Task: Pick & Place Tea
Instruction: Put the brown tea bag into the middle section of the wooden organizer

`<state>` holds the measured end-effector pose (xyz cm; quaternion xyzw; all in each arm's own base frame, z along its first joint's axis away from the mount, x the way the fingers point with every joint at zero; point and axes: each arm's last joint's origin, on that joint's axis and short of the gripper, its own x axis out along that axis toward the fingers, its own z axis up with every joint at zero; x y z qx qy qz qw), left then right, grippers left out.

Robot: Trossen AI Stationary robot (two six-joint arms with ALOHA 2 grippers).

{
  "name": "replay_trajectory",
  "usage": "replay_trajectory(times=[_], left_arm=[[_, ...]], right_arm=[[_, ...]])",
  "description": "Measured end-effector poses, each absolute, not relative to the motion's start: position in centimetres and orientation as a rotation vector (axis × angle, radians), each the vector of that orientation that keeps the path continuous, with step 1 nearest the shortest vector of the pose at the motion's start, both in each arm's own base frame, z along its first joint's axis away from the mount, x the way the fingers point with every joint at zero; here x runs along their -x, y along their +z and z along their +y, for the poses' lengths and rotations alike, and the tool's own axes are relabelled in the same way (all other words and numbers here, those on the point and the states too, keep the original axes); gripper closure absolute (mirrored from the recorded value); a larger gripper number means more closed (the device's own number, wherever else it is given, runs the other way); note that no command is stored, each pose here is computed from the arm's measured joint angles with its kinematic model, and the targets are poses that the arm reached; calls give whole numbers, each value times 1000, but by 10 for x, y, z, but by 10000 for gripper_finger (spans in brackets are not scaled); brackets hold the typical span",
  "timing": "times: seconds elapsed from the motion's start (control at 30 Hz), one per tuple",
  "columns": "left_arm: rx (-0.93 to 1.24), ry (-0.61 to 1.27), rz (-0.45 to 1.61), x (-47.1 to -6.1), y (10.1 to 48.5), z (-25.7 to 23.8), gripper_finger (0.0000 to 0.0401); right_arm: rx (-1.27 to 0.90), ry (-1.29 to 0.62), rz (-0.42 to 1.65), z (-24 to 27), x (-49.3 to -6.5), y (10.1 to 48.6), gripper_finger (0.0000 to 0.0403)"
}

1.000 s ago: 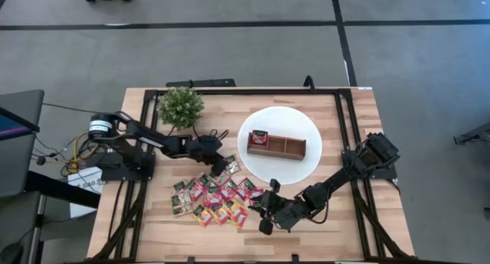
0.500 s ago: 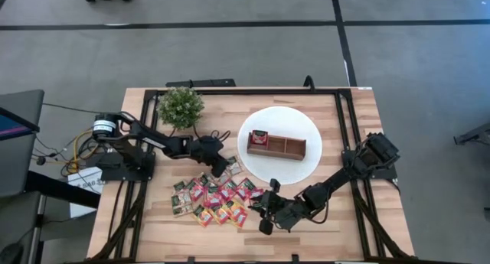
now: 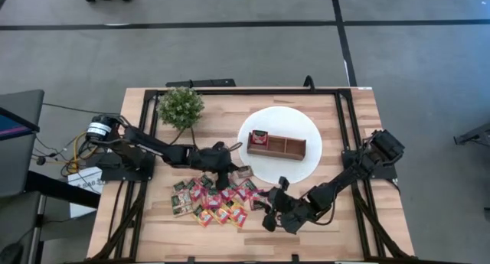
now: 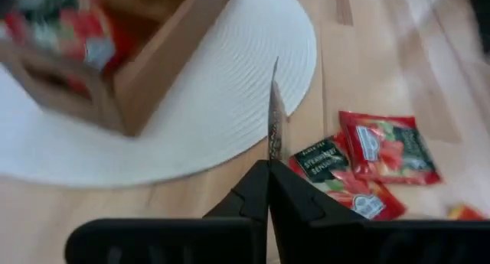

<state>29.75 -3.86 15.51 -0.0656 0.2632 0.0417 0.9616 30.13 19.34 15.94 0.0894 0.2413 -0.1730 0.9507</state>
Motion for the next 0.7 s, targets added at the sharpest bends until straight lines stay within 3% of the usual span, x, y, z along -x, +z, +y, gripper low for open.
replay_trajectory(times=[0.2, 0.47, 0.7], left_arm=[[-88, 42, 494, -301, 171, -76, 401], [-144, 39, 497, -297, 172, -92, 401], [-147, 38, 503, -296, 171, -92, 401]], right_arm=[[-95, -423, 506, 179, -304, 160, 263], [32, -376, 549, 156, -322, 163, 233], [48, -355, 558, 139, -339, 173, 264]])
